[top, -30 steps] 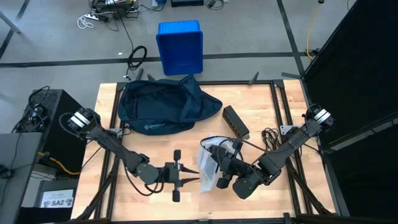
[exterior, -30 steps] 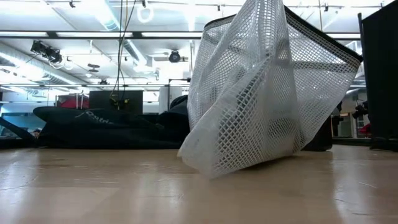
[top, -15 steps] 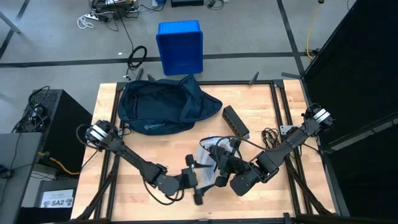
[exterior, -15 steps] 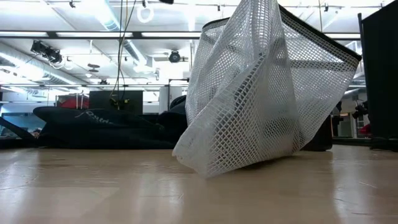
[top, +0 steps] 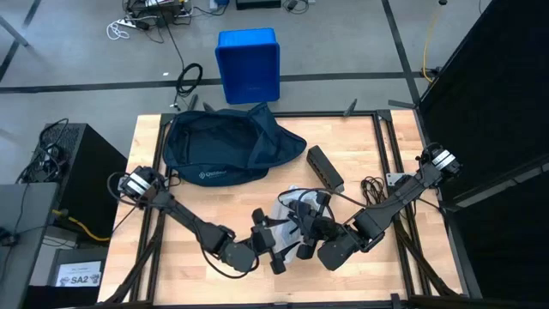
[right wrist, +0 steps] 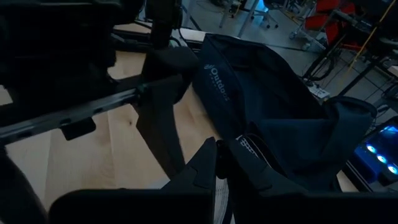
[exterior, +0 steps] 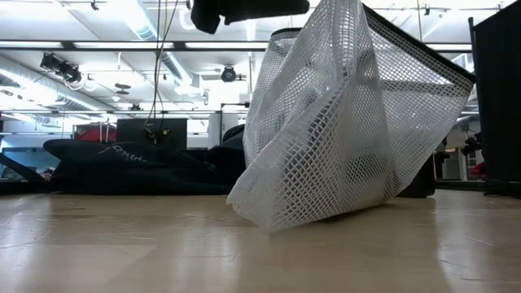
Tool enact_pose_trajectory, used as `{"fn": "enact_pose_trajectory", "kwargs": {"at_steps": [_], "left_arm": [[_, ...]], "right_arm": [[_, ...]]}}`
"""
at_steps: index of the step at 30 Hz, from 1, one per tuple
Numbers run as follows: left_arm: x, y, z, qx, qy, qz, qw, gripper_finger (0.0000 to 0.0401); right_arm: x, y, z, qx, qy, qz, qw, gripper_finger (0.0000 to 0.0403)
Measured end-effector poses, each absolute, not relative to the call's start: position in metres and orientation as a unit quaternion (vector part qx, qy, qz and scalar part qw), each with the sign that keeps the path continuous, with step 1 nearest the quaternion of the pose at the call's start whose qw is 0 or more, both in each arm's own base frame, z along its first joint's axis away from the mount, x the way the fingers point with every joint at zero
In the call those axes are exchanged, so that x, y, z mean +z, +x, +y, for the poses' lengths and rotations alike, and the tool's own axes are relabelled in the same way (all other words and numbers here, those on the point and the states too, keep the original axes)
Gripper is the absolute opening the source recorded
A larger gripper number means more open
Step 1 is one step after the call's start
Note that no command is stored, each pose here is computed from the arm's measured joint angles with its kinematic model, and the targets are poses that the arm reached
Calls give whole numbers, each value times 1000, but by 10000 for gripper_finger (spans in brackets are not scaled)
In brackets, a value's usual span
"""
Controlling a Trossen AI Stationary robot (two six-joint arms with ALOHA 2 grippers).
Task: Unpack backpack
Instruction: Close the white white mesh envelope
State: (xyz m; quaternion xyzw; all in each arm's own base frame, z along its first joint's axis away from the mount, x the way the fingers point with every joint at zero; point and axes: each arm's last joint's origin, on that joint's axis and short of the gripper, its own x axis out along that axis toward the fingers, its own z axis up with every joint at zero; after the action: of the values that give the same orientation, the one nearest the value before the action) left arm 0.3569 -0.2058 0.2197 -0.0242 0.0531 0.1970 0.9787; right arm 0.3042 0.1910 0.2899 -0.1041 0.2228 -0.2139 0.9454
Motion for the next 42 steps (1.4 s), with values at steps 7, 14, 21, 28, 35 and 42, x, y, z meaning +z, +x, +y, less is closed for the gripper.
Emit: {"fn": "enact_pose_trajectory", "kwargs": {"at_steps": [7,14,21,28,35,42], "left_arm": [[217,365,-194,188,-63,58,978,273],[217,373,-182,148,-78,70,983,207],[216,375,-180,145,-42,76,986,32],[225,367,-182,158,38,88,983,1],[254,339,-187,176,78,111,975,0],[268,315,-190,192,94,134,968,0]], "right_arm": [[290,305,191,-212,-100,220,947,0],[290,305,192,-211,-99,220,947,0],[290,305,192,-210,-98,220,947,0],[290,301,198,-195,-98,223,950,0],[295,292,206,-180,-97,216,955,0],[304,283,210,-181,-93,199,959,0]]}}
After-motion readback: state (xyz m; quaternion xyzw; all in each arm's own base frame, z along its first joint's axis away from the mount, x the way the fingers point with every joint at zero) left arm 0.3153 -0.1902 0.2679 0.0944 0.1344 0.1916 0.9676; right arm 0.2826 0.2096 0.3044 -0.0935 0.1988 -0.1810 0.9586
